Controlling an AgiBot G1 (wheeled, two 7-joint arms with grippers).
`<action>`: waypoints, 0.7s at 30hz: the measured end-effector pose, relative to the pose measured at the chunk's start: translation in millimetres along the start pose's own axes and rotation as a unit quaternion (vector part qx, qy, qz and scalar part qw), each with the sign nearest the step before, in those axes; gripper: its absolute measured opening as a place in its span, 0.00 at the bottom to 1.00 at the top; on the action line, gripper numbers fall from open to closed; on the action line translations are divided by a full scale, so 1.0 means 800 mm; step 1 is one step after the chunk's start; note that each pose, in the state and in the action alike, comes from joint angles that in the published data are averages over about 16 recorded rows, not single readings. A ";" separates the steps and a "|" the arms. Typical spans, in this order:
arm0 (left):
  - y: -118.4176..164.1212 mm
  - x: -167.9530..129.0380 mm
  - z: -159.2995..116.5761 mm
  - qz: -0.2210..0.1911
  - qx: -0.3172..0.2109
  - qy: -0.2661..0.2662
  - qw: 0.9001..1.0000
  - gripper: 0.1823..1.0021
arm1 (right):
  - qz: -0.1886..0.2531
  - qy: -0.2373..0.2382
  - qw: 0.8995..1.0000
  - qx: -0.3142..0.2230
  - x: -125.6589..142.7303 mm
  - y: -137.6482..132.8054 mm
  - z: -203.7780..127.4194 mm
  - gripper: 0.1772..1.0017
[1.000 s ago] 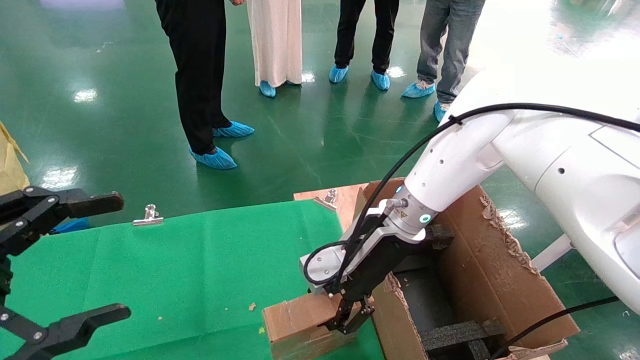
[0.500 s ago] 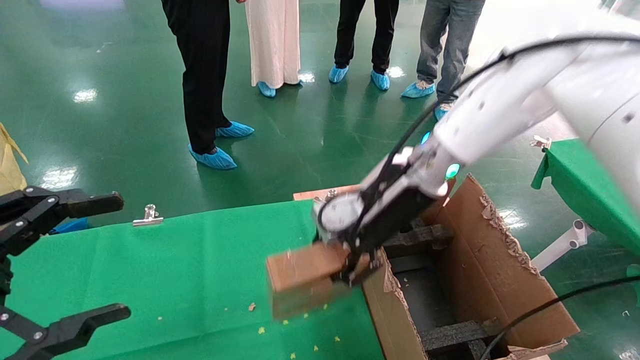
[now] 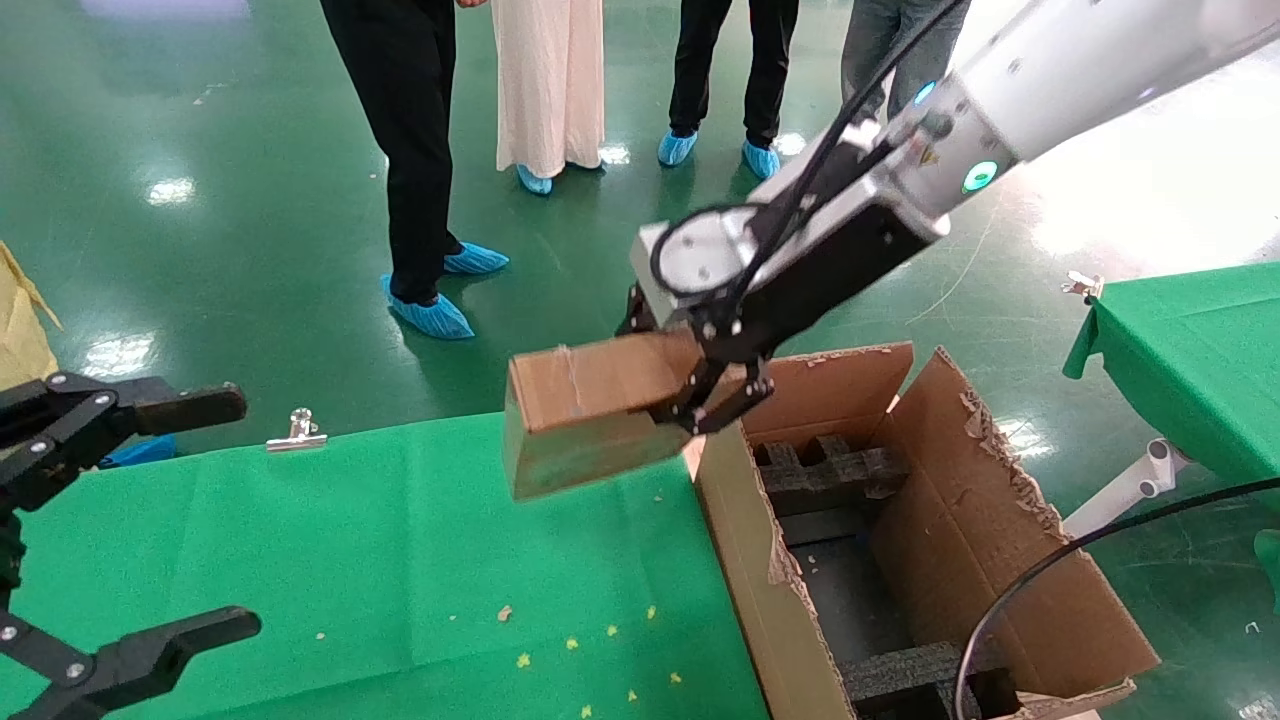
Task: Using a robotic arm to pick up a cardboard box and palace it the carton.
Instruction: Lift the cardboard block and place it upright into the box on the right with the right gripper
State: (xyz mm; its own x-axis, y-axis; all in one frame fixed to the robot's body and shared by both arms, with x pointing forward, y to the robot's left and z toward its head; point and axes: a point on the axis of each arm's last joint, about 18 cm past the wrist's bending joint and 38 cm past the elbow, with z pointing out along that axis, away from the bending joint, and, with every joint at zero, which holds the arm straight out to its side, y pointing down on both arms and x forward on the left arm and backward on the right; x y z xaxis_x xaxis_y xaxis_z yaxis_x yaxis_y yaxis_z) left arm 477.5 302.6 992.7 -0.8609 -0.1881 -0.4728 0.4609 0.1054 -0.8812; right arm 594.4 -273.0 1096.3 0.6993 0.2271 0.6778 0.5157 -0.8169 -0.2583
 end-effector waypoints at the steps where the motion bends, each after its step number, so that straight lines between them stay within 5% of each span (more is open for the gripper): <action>1: 0.000 0.000 0.000 0.000 0.000 0.000 1.000 1.00 | -0.001 0.004 1.000 0.000 0.002 -0.003 -0.006 0.22; 12: 0.000 0.000 0.000 0.000 0.000 0.000 1.000 1.00 | -0.002 0.028 1.000 -0.012 0.012 -0.023 -0.059 0.22; 21: 0.000 0.000 0.000 0.000 0.000 0.000 1.000 1.00 | 0.026 0.035 0.998 -0.055 -0.008 0.003 -0.104 0.22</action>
State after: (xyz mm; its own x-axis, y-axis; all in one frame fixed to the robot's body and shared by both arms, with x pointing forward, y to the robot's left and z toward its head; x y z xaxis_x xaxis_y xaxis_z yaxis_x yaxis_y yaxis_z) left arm 477.5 302.6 992.7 -0.8609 -0.1881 -0.4728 0.4609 0.1054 -0.8812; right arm 550.2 -320.2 1148.5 0.6852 0.1495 0.7129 0.4201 -0.8806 -0.2191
